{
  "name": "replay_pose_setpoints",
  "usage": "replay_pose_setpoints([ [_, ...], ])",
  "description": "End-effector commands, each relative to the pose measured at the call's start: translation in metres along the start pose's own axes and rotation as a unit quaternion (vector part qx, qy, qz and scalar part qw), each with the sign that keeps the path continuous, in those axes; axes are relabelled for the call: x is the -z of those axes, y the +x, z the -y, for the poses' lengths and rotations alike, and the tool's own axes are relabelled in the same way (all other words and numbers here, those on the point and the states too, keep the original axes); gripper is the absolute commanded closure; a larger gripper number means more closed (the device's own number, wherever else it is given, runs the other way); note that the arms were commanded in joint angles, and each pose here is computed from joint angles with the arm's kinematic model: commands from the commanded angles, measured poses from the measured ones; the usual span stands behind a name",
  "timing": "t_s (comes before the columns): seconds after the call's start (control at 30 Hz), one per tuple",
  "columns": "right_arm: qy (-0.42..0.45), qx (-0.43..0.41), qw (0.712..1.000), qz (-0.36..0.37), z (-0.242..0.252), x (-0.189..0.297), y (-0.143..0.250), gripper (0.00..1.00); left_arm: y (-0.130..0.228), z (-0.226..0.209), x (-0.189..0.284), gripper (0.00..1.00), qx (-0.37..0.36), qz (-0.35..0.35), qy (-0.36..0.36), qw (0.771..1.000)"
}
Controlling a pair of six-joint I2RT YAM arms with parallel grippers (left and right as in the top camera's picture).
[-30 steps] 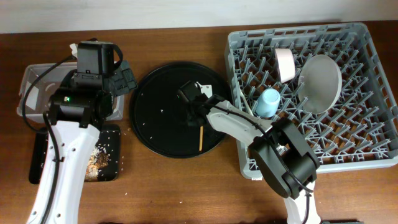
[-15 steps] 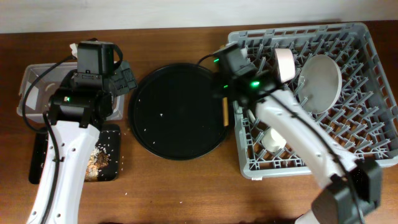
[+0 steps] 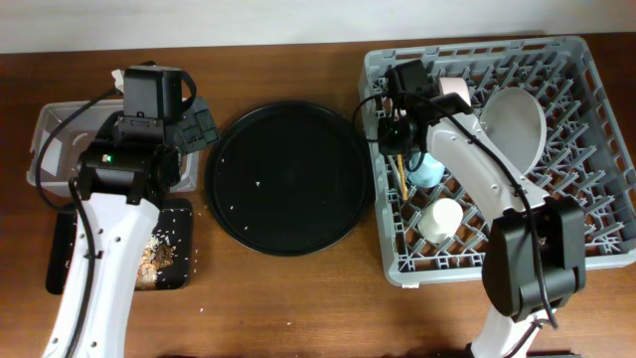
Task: Sort waste into correct bins and load items into the dishwasher rack
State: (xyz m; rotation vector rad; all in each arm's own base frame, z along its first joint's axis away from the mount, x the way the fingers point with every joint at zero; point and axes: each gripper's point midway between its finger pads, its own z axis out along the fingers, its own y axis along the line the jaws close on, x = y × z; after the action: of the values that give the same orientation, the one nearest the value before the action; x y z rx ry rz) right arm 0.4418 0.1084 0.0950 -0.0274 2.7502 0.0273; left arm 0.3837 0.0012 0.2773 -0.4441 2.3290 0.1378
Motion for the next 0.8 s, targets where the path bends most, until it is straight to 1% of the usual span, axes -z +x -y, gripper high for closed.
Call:
replay_pose_setpoints([
  [0.0, -0.011, 0.001, 1.0, -0.004, -0.004, -0.001, 0.0, 0.96, -0.006, -0.004, 0.007, 0.01, 0.009, 0.012, -0.002, 1.0],
  [0.03, -0.011, 0.001, 1.0, -0.005, -0.004, -0.001, 0.001, 0.96, -0.006, -0.004, 0.007, 0.01, 0.009, 0.012, -0.002, 1.0],
  [0.07, -0.011, 0.001, 1.0, -0.006, -0.003, -0.001, 0.001, 0.85, -0.006, -0.004, 0.007, 0.01, 0.009, 0.012, -0.002, 1.0],
  [0.1, -0.011, 0.001, 1.0, -0.006, -0.003, -0.001, 0.001, 0.79, -0.006, -0.004, 0.007, 0.01, 0.009, 0.012, -0.002, 1.0],
  [0.23, -0.011, 0.001, 1.0, -0.004, -0.004, 0.0, 0.0, 0.78, -0.006, -0.004, 0.007, 0.01, 0.009, 0.012, -0.002, 1.0],
  [0.33, -0.022, -0.003, 0.999, 0.042, -0.005, 0.047, -0.028, 0.77, -0.006, -0.004, 0.007, 0.01, 0.009, 0.012, -0.002, 1.0],
  [0.37, -0.028, -0.005, 0.997, 0.067, -0.005, 0.091, -0.04, 0.57, -0.006, -0.004, 0.007, 0.01, 0.009, 0.012, -0.002, 1.0],
  [0.4, -0.03, -0.005, 0.997, 0.077, -0.004, 0.109, -0.043, 0.2, -0.006, -0.004, 0.007, 0.01, 0.009, 0.012, -0.002, 1.0],
  [0.43, -0.031, -0.006, 0.996, 0.083, -0.004, 0.115, -0.044, 0.01, -0.006, -0.004, 0.007, 0.01, 0.009, 0.012, -0.002, 1.0],
  [0.77, -0.03, -0.006, 0.996, 0.079, -0.004, 0.113, -0.042, 0.01, -0.006, -0.004, 0.007, 0.01, 0.009, 0.012, -0.002, 1.0],
])
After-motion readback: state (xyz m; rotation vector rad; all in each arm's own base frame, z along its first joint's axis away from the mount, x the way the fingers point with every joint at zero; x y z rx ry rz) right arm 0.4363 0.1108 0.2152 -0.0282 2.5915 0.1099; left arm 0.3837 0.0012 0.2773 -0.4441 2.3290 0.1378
